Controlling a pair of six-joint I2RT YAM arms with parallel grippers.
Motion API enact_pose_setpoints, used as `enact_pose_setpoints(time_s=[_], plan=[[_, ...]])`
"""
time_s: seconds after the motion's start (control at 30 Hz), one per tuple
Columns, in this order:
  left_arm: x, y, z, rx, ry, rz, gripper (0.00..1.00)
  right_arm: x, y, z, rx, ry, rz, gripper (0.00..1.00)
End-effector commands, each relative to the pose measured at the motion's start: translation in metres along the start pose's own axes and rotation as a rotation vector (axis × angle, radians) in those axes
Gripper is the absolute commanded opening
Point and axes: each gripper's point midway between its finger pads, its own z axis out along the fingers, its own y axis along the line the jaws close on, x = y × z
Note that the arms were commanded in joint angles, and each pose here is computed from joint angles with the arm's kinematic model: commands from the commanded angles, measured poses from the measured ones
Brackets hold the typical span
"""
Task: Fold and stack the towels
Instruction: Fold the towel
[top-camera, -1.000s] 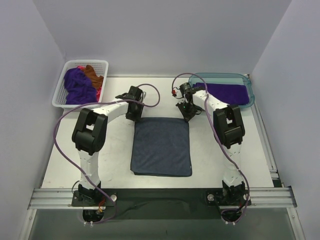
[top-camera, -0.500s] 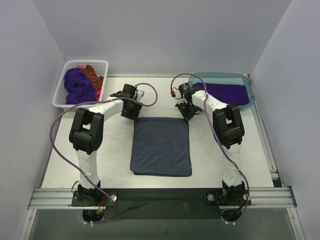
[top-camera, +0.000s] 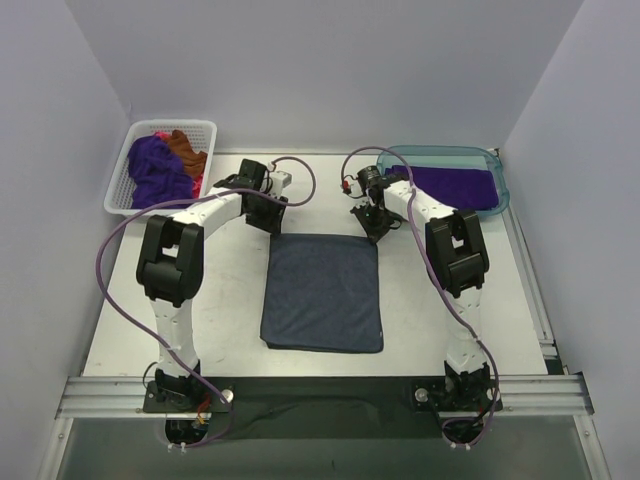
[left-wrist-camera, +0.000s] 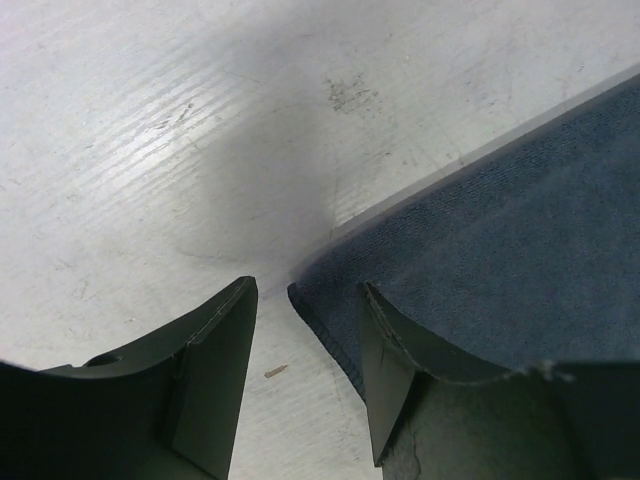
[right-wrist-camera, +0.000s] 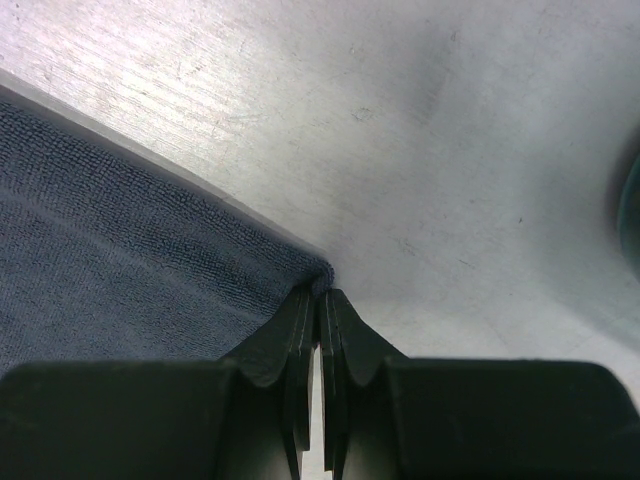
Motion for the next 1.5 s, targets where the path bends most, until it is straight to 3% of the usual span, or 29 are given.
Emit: enact_pose_setpoints(time_s=[0.0, 0.6, 0.8, 0.9, 1.03, 1.47], plan=[[-0.017, -0.007, -0.002, 0.058, -0.047, 0.031, 0.55, 0.044, 0.003, 0.014, 0.003, 0.167, -0.027, 0.00], [0.032, 0.003, 0.031, -0.011, 0.130, 0.031, 0.38, 0.047, 0.004, 0.015, 0.001, 0.174, -0.026, 0.00], [0.044, 0.002, 0.033, -0.003, 0.166, 0.034, 0.27, 0.046, 0.004, 0.014, 0.001, 0.170, -0.026, 0.00], [0.047, 0.000, 0.034, 0.008, 0.174, 0.039, 0.13, 0.044, 0.003, 0.012, 0.004, 0.166, -0.026, 0.00], [0.037, 0.000, 0.028, 0.005, 0.147, 0.048, 0.01, 0.038, -0.001, 0.007, 0.016, 0.145, -0.027, 0.00], [-0.022, 0.032, -0.023, -0.068, -0.070, -0.008, 0.00, -0.035, -0.030, -0.048, 0.081, -0.108, 0.060, 0.00]])
